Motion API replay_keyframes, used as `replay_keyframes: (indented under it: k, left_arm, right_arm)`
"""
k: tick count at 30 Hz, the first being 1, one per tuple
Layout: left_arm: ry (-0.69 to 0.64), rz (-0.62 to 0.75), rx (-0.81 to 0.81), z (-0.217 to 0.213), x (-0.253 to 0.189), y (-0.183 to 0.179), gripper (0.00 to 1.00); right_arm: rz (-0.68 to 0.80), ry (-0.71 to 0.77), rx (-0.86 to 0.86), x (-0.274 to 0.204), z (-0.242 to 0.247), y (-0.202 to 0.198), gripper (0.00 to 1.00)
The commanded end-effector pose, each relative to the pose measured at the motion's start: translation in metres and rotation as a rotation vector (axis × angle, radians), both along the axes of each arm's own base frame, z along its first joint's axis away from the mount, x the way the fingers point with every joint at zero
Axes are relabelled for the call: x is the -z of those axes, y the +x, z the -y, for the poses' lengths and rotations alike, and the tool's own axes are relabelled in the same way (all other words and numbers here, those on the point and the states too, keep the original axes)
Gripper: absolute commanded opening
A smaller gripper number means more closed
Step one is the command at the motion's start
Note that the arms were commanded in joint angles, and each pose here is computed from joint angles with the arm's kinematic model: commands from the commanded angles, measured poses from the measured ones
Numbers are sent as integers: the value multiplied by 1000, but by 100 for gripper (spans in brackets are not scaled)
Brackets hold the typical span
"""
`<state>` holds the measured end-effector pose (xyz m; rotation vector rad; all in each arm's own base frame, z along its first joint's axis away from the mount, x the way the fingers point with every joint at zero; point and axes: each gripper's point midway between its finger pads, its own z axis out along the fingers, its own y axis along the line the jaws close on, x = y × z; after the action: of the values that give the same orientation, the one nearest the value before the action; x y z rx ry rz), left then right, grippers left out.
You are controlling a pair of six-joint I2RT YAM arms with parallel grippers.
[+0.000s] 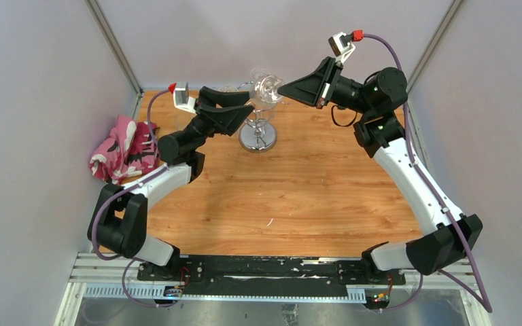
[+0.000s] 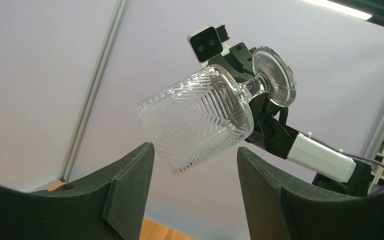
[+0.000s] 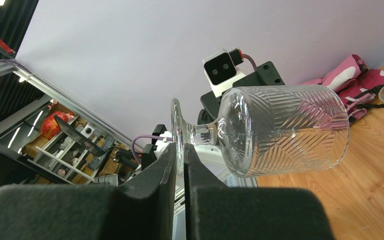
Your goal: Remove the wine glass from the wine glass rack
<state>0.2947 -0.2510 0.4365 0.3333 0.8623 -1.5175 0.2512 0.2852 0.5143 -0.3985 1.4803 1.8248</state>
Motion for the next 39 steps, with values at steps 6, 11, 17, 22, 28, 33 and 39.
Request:
replay_keyframes:
  k: [6,11,17,22,28,33,39]
  left_arm:
    - [-19,80,29,0,-16,-13,67]
    - [-46,126,53,-9,-37,-40,65]
    - [-81,235,53,-31,-64,-95,62]
    - [-92,263,76,-39,-70,-119,61]
    - [-88,250,118,-40,-70,-129,59]
    - [-81,238,136,-39,-67,-131,56]
    - [-78,243,161,-39,-71,-138,21]
  right_arm:
    - [57,69,-79,-22,-7,-16,0]
    - [5,79,-82,-2,-9,-6,0]
    - [-36,87,-83,16,-11,2,0]
    - [-59,81,-105,24,-17,4,0]
    - [-81,67,-169,30,-35,-3,0]
    - [-110,20,-217,39,-53,-8,0]
    - [-128,22,-249,45,-64,-7,0]
